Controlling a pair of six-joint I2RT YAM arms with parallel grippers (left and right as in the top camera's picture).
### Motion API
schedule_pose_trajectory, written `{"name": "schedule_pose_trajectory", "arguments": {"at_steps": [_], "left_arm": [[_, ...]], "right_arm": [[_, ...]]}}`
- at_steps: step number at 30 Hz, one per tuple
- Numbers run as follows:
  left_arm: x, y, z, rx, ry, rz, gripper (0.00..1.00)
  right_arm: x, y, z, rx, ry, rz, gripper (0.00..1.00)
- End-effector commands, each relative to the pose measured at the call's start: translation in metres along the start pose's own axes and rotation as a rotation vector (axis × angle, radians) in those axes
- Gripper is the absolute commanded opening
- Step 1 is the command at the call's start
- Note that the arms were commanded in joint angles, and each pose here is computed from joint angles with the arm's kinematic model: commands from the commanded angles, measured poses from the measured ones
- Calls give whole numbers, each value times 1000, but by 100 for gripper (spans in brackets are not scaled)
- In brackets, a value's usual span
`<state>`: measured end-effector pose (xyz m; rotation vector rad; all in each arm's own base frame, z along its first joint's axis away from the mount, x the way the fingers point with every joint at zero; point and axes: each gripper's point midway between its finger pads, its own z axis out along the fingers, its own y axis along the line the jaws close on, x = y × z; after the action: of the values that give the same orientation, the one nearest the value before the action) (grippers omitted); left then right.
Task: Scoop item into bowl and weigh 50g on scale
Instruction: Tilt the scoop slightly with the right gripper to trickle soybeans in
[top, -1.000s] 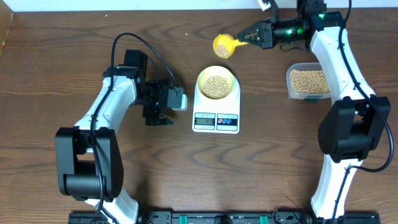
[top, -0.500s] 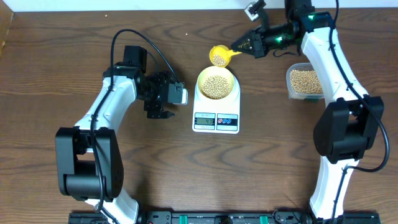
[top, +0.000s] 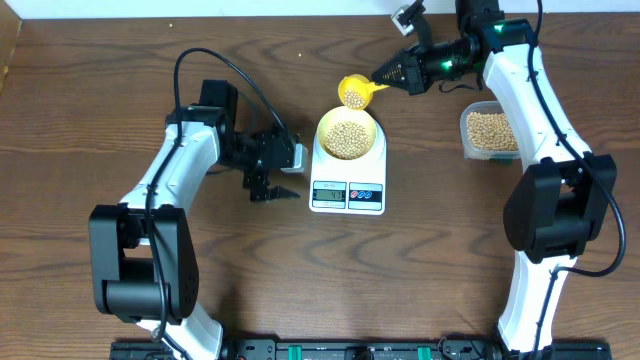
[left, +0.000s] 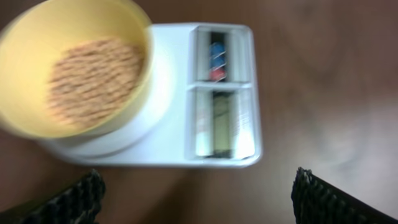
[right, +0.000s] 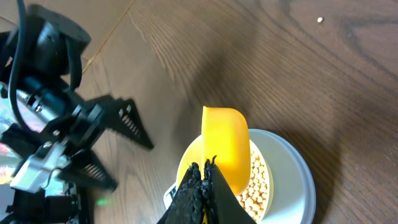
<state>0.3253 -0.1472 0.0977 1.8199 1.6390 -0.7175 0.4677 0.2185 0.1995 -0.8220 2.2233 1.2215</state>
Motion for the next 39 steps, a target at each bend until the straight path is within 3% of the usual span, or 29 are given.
{"name": "schedule_pose_trajectory", "arguments": {"at_steps": [1,5,14,19,30,39], "left_arm": [[-22,-15,-4,47,-121,-53,98],[-31,-19,-5,61,-174,-73,98],[-21,-29,-4,98,-112,-109,98],[-11,-36,-1,113,-75,-11,98],[-10,-37,0,115,-71,-10,98],[-10,-37,0,115,-71,-10,98]], "right_arm": [[-4,10,-1,-12,-6,-36,1],[-2,13,-1,-23,-2,-47,1],[1,16,0,-38,6,-134,1],[1,16,0,-36,6,-179,1],[2,21,5,-45,14,-186,1],[4,26,13,-50,29,-334,1]]}}
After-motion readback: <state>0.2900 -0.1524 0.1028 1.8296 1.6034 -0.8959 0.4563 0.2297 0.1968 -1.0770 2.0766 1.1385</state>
